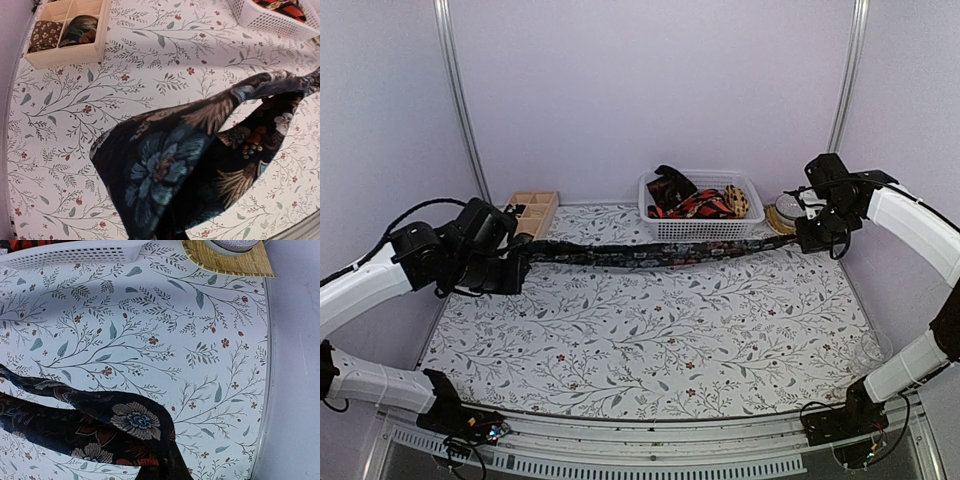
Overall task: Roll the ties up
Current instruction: Flatten out the tie at the center of the board.
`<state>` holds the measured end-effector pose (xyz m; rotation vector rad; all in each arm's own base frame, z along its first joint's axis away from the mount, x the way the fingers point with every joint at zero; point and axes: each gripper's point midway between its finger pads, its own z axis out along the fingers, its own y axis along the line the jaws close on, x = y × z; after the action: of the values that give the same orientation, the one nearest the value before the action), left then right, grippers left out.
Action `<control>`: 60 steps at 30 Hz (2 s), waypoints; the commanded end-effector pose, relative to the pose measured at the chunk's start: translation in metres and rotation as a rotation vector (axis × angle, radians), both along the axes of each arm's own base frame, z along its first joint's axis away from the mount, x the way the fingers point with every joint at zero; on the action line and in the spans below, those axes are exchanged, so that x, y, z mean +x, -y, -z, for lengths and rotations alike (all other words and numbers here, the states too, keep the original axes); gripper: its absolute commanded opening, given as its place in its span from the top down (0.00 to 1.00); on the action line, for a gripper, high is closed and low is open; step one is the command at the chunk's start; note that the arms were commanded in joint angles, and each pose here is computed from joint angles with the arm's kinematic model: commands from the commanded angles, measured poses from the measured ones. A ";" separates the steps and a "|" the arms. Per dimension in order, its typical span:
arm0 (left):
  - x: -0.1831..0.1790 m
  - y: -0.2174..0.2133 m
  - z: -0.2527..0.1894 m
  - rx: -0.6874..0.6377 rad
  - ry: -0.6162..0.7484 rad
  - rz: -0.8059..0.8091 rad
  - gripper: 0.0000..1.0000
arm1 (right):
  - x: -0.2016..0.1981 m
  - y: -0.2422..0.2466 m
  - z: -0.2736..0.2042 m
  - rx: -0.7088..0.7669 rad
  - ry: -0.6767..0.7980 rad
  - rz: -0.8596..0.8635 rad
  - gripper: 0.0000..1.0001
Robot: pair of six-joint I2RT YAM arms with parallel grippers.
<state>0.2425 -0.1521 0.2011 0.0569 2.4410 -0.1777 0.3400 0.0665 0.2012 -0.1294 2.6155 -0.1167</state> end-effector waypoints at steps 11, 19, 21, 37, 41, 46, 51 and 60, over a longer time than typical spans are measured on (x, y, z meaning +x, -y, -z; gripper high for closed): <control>0.021 -0.021 0.071 0.181 -0.277 0.098 1.00 | -0.014 -0.039 0.051 0.155 -0.166 -0.167 0.99; 0.046 -0.038 0.105 0.192 -0.358 0.050 1.00 | -0.023 -0.049 0.090 0.183 -0.304 -0.175 0.98; 0.053 -0.047 0.118 0.198 -0.388 0.029 1.00 | -0.022 -0.049 0.101 0.174 -0.335 -0.167 0.98; 0.095 -0.075 0.183 0.163 -0.482 0.021 1.00 | -0.009 -0.037 0.170 0.082 -0.555 -0.101 0.81; 0.101 -0.080 0.195 0.182 -0.498 0.022 1.00 | 0.003 -0.030 0.167 0.067 -0.534 -0.082 0.70; 0.106 -0.088 0.201 0.191 -0.498 0.007 1.00 | 0.013 -0.031 0.158 0.066 -0.499 -0.082 0.51; 0.107 -0.090 0.205 0.188 -0.511 0.009 0.93 | 0.016 -0.038 0.156 0.106 -0.470 -0.087 0.44; 0.111 -0.088 0.198 0.172 -0.495 0.011 0.73 | 0.015 -0.049 0.159 0.203 -0.403 -0.050 0.41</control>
<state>0.3543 -0.0665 0.0086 0.1188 2.9268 0.0309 0.3475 0.1075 0.0379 -0.2199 3.0564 0.1350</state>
